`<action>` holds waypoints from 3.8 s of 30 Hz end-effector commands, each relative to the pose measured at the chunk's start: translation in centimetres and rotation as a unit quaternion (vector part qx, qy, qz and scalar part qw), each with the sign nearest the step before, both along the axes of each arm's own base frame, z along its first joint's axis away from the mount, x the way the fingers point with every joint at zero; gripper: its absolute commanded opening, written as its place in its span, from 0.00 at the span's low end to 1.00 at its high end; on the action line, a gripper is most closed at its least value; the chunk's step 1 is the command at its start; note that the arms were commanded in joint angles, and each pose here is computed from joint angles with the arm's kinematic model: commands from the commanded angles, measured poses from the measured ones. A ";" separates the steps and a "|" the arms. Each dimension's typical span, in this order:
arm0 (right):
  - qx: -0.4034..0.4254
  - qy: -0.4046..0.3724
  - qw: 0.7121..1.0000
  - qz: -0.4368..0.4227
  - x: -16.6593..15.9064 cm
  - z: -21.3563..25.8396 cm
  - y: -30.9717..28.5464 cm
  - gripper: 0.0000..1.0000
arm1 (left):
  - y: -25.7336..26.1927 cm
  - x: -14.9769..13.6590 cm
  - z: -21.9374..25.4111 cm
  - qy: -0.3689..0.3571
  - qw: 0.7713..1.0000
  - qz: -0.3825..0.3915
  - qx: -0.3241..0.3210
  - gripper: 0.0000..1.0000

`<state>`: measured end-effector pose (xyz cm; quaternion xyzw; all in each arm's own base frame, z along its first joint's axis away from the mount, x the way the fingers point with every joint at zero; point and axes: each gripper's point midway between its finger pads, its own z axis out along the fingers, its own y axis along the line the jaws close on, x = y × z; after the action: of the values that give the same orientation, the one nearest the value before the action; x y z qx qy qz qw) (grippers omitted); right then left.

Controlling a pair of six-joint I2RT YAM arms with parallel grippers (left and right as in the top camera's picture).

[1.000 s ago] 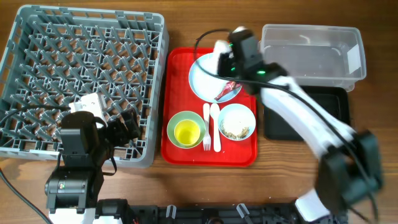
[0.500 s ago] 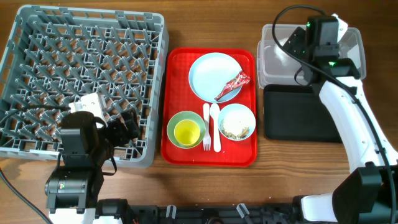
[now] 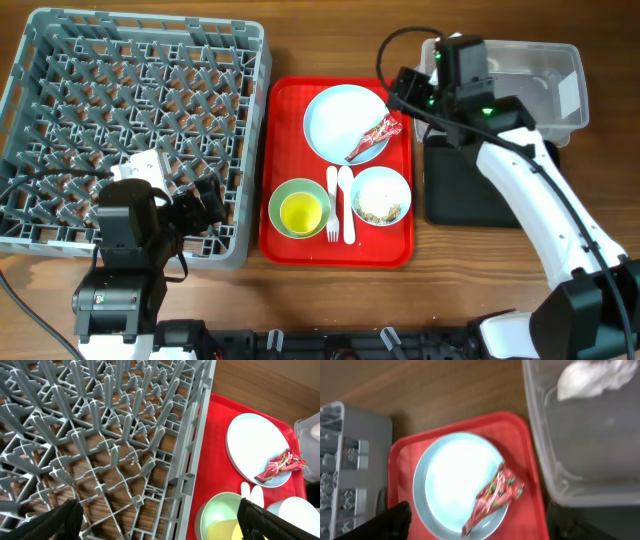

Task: Sort waste into correct bins and load items into the dishwasher rack
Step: 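Carry the tissue with the right gripper and drop it in the clear bin, then move the right gripper back to the plate and grasp the red wrapper, then drop the red wrapper into the clear bin with the right gripper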

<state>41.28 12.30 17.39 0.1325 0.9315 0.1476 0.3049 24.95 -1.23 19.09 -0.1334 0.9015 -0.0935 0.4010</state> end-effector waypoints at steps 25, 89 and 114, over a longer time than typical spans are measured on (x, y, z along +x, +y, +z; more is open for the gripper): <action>0.015 0.167 0.985 -0.038 -1.8 -15.5 6.5 0.70 | -0.3 -0.2 0.4 -0.001 1.000 -0.012 0.005 1.00; 0.000 0.062 0.998 -0.012 -0.4 -7.4 6.1 0.04 | -0.3 -0.2 0.5 -0.002 1.000 -0.012 0.005 1.00; 0.014 -0.032 0.999 0.040 -2.1 4.1 -8.2 0.70 | -0.3 -0.2 0.5 -0.002 1.000 -0.012 0.005 1.00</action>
<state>41.59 1.11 18.54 0.1880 0.9188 0.1358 0.3195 24.64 -1.23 18.76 -0.1342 0.9051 -0.0922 0.3928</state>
